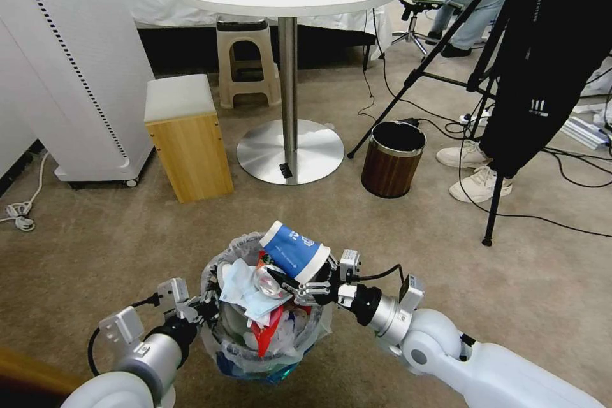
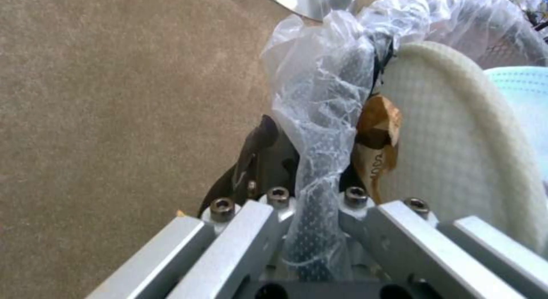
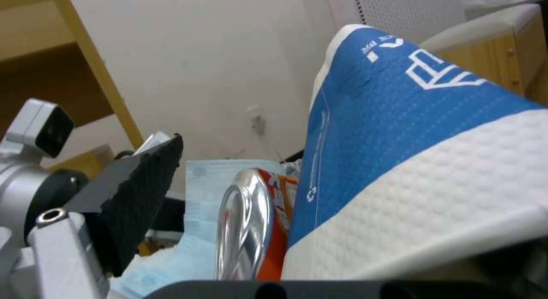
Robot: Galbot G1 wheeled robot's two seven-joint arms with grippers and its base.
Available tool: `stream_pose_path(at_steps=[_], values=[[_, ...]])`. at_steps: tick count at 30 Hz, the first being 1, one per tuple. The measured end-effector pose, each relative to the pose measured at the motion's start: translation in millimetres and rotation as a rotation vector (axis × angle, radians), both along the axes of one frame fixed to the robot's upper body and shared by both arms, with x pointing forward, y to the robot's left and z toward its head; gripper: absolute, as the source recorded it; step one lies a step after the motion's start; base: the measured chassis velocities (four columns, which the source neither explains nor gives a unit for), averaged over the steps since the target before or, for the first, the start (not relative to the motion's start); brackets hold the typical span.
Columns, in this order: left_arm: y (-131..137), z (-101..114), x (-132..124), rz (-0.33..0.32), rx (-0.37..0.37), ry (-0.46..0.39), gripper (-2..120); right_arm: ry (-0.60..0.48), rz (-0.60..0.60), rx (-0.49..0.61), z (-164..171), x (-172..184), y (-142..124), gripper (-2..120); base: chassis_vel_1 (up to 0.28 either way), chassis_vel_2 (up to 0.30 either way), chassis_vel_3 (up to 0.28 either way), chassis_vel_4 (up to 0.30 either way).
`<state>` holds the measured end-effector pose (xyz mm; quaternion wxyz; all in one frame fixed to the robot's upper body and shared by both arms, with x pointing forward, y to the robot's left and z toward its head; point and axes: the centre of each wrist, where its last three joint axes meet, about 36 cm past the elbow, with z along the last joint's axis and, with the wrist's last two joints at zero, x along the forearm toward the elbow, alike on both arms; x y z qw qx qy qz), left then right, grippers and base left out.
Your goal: Pick up the trash bin and place the garbage on the floor into it.
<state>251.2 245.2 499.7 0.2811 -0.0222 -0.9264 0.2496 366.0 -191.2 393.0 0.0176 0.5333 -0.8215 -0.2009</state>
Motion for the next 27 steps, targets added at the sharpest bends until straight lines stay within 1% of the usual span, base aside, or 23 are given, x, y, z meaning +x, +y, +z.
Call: stream_pose_path(at_steps=[8, 16, 23, 27], values=[[-1.0, -0.9, -0.4, -0.003, -0.002, 0.002, 1, 0.006, 0.002, -0.01, 2.8, -1.4, 2.1, 100, 0.0, 0.0, 0.0, 0.0], [-3.6, -1.3, -1.2, -0.015, -0.002, 0.001, 1, 0.031, -0.016, -0.084, 11.1, -3.9, 3.1, 100, 0.0, 0.0, 0.0, 0.0], [-4.0, -3.9, 0.7, -0.023, -0.004, 0.001, 1, 0.001, 0.038, -0.079, 23.5, 2.8, 8.9, 100, 0.0, 0.0, 0.0, 0.0], [-4.3, -4.8, 1.5, -0.024, -0.005, 0.001, 1, -0.004, 0.045, -0.082, 25.6, 4.4, 9.8, 100, 0.0, 0.0, 0.0, 0.0]])
